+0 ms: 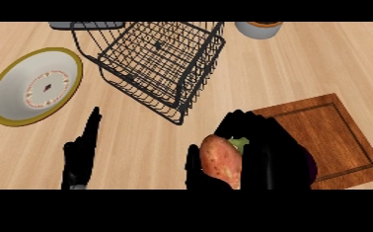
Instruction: Pick the sweet potato from the cutting board and place it in the tiered basket
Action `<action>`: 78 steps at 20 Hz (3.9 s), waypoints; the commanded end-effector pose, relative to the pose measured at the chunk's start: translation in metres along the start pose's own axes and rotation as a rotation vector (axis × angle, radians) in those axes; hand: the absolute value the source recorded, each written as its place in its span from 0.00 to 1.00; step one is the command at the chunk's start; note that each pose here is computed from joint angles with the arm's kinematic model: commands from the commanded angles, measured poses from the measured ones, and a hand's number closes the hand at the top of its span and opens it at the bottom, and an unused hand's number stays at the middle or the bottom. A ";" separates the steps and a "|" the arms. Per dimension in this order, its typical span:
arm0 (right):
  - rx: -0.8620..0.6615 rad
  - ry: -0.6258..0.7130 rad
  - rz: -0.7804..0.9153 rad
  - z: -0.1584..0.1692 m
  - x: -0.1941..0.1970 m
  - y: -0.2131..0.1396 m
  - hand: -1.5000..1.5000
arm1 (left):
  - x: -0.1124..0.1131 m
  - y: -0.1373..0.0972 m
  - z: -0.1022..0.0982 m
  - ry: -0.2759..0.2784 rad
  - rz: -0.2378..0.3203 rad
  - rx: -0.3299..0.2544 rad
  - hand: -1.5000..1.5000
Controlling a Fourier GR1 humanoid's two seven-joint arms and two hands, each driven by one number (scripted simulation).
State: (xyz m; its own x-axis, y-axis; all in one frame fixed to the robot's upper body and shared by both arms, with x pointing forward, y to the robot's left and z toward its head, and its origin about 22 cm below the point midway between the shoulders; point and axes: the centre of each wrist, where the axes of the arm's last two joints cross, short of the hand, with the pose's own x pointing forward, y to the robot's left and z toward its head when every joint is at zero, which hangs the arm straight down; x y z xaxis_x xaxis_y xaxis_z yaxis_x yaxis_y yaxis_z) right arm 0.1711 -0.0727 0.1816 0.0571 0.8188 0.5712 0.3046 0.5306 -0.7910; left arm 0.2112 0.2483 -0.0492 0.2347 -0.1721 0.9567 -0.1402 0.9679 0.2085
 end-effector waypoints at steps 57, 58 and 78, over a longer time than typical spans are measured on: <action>-0.109 0.253 -0.578 -0.209 0.072 0.060 0.00 | 0.000 -0.019 -0.008 0.025 0.000 -0.046 0.50; -0.171 0.240 -0.601 -0.208 0.070 0.055 0.00 | 0.000 -0.009 -0.001 0.026 -0.004 -0.050 0.50; -0.467 0.391 -0.634 -0.141 -0.060 -0.072 0.00 | -0.017 0.023 0.015 0.091 0.048 0.102 0.50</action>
State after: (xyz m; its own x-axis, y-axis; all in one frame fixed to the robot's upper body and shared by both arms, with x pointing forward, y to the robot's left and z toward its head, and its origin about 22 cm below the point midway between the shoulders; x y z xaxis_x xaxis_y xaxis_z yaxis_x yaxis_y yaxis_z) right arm 0.3200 -0.1657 0.2364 -0.0309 0.2500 0.9678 0.7573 0.6378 -0.1406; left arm 0.1924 0.2642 -0.0537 0.2699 -0.1362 0.9532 -0.2263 0.9532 0.2003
